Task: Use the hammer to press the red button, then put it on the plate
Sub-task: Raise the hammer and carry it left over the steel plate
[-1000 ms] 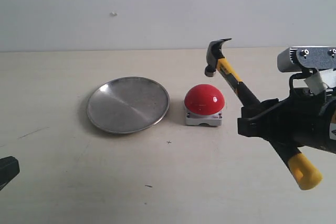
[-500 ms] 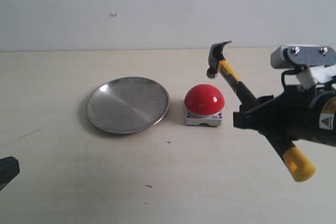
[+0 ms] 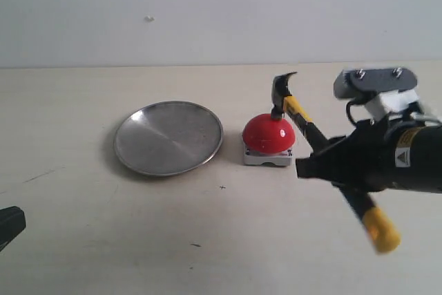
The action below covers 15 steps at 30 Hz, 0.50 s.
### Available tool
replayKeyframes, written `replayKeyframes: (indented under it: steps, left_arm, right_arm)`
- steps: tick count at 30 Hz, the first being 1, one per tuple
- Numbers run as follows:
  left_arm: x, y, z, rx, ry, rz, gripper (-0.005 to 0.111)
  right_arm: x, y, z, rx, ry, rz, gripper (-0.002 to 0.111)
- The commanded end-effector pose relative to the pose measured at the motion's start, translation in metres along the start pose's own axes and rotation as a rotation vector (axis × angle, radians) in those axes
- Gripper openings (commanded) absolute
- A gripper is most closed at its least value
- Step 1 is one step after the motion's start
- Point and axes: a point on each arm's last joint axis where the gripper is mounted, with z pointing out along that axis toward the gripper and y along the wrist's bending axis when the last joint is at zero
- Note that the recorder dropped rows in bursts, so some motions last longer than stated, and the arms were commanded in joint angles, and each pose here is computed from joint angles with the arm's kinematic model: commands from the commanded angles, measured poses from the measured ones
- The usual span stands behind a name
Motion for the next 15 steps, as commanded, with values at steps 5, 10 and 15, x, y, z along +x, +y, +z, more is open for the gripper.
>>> replayKeyframes:
  steps: [5,10,15]
  left_arm:
    - [-0.001,0.0,0.0,-0.003,-0.009,-0.011,0.0]
    - [-0.001,0.0,0.0,-0.003,-0.009,-0.011,0.0]
    - [-0.001,0.0,0.0,-0.003,-0.009,-0.011,0.0]
  right_arm:
    - [-0.038,0.009,-0.038,-0.057,-0.223,0.001,0.0]
    - [-0.051,0.018,-0.071,-0.15,-0.384,0.101,0.0]
    - [-0.054,0.053,-0.079,-0.364,-0.48,0.167,0.0]
